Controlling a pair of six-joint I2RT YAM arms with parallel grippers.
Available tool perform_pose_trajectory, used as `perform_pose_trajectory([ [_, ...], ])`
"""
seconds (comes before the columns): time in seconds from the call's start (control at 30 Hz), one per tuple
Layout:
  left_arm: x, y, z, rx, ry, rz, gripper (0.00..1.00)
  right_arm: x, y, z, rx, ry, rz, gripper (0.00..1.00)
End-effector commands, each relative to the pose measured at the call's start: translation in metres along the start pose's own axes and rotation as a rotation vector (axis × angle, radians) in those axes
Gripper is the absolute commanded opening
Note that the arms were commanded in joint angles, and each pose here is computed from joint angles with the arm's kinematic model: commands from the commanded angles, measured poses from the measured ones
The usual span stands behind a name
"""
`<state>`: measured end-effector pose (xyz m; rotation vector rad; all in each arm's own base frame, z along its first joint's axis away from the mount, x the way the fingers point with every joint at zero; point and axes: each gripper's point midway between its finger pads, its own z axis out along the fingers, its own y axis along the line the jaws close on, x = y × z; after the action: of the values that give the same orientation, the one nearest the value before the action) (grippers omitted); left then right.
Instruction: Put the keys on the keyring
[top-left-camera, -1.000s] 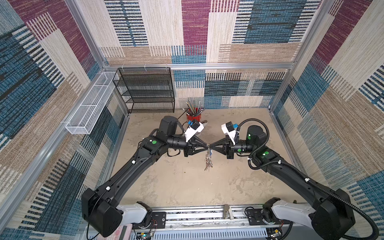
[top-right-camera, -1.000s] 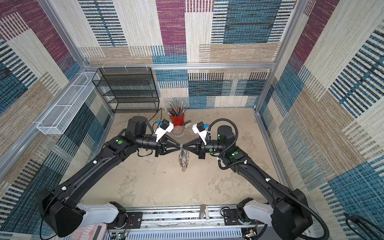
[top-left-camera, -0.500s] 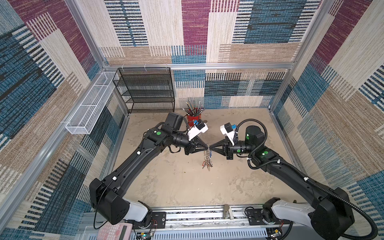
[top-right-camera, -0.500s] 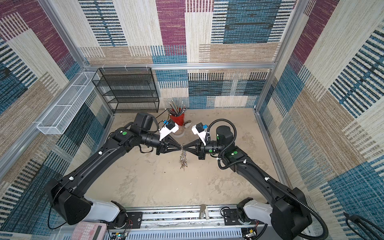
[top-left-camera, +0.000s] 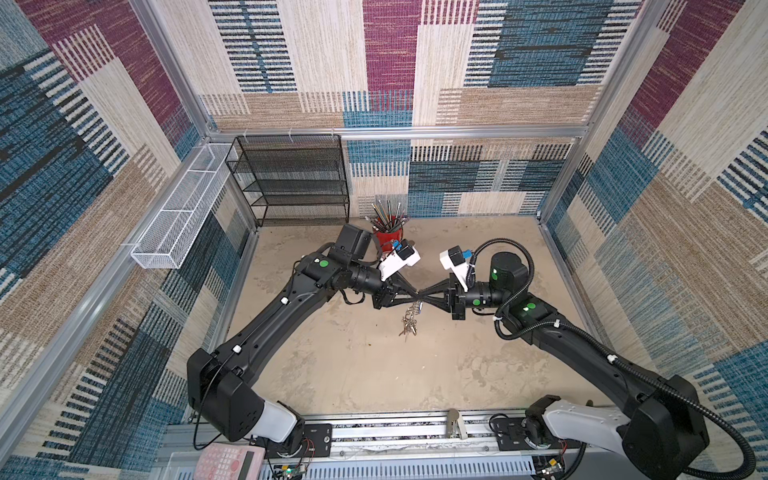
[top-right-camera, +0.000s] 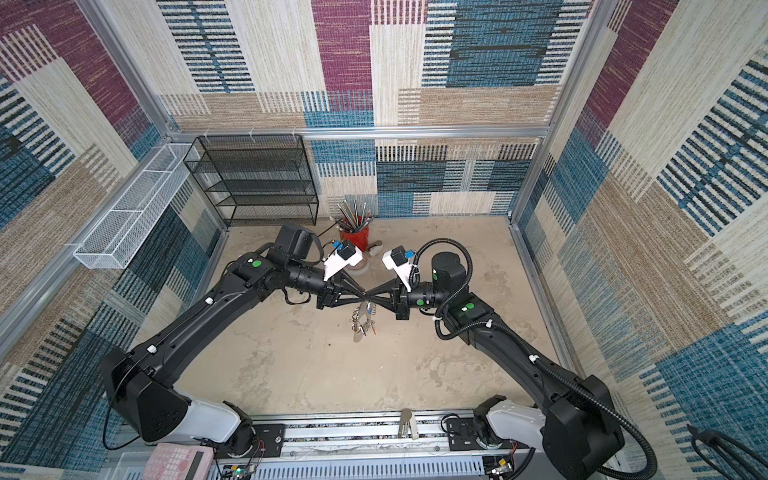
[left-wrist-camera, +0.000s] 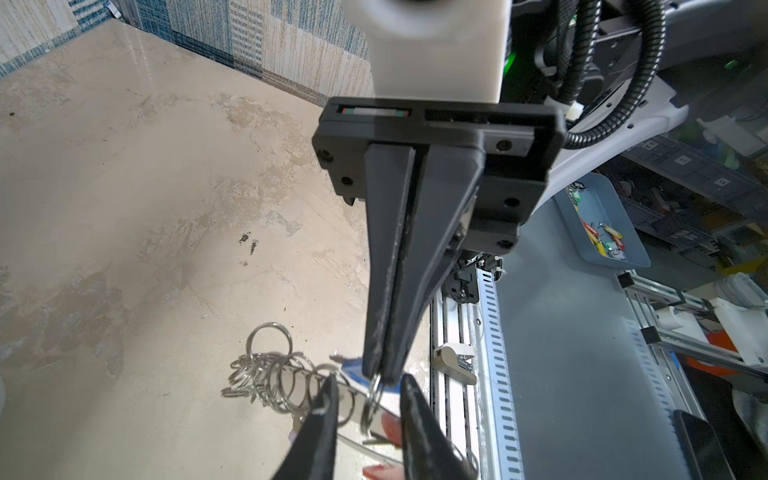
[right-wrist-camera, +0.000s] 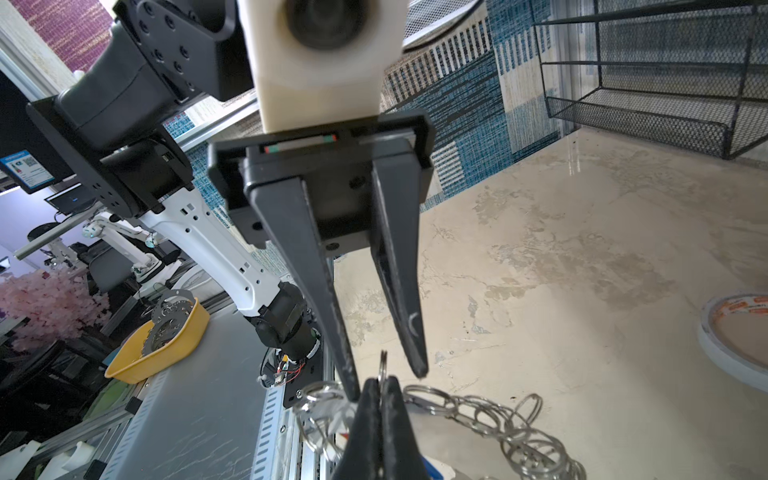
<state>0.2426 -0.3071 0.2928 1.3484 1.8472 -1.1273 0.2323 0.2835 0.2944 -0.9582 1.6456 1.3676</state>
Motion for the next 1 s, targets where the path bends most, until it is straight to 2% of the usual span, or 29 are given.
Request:
perform_pose_trajectory([
  [0.0,-0.005,0.0036,-0.0041,-0.018,-0.031,0.014,0.29,-0.0097,0.0056,-0.0003,-0.022,-0.031,-0.048,0.0],
  [0.33,-0.004,-0.0018,-0.0064,0.009,-0.028,0.015,0.2,-0.0096,0.0052,0.0001,-0.023,-0.031,-0.049,0.0],
  [0.73,-0.0015,-0.0042,-0.0021,0.05,-0.021,0.007,0.18,-0.0096,0.0042,0.0008,-0.023,-0.029,-0.046,0.0],
  [0.97,-0.0012,-0.0058,-0.0009,0.067,-0.024,0.003,0.08,-0.0074,0.0029,0.0019,-0.023,-0.025,-0.037,0.0],
])
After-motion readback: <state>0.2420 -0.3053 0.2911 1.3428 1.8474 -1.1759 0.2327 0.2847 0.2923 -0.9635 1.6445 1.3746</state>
